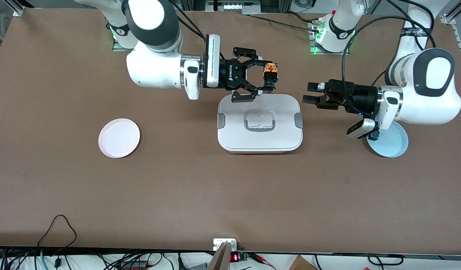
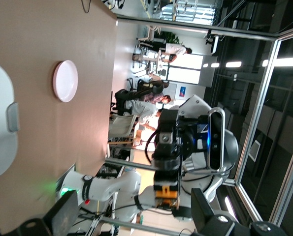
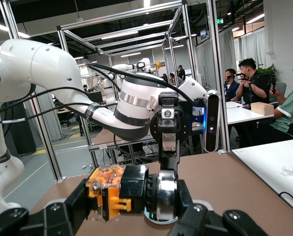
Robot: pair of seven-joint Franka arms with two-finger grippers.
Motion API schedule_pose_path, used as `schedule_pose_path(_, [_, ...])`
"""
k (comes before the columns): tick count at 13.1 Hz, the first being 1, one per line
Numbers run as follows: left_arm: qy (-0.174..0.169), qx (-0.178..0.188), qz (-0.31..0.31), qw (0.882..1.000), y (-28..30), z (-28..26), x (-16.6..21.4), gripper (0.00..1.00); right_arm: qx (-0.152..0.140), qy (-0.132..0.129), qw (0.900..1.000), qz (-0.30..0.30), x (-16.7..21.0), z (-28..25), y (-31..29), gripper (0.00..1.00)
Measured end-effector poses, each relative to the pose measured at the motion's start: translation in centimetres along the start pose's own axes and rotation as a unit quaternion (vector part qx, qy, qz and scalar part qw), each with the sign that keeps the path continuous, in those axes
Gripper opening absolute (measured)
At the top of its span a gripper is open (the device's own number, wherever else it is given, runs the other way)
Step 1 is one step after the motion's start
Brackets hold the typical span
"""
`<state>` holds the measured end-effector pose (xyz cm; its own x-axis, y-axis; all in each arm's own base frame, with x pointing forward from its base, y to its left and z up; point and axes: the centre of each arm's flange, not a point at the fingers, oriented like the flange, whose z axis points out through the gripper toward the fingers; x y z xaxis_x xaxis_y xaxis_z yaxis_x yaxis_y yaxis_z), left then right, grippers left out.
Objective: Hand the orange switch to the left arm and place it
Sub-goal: 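Hold the switch above the box while the left gripper reaches it, then close the left gripper on the switch and open the right gripper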
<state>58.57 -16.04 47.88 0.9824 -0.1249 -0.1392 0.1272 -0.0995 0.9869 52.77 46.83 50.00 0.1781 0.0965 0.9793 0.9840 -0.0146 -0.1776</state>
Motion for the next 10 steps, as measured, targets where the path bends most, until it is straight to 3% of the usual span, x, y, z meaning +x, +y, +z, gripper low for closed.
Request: schedule_pose_path(10, [0.033,-0.013,0.025,0.999,2.2,6.9,-2.0,0.99,-0.003,-0.001,1.0,0.001,-0.3,-0.2,0.4,0.72])
